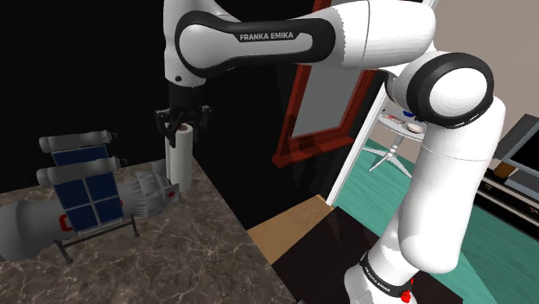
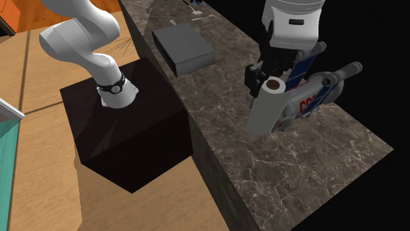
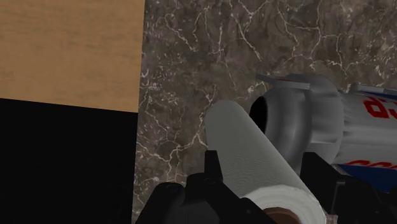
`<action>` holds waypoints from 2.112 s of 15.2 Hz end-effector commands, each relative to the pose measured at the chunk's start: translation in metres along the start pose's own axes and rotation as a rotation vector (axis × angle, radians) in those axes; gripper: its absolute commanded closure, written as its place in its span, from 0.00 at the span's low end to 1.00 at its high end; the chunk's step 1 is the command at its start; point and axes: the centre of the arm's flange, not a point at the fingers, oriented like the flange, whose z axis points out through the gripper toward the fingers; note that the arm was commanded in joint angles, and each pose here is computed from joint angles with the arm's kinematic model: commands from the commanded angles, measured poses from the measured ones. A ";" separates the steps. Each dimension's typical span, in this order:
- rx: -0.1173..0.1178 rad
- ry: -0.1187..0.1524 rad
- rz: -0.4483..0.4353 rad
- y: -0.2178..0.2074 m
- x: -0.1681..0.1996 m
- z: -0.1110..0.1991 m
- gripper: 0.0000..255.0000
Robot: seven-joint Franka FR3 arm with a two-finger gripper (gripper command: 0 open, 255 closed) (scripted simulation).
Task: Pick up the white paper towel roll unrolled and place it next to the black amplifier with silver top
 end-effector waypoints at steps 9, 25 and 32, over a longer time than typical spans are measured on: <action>0.000 0.000 0.000 -0.002 0.002 -0.053 1.00; 0.000 0.000 0.000 -0.005 0.003 -0.137 1.00; 0.000 0.000 0.000 -0.006 0.003 -0.174 1.00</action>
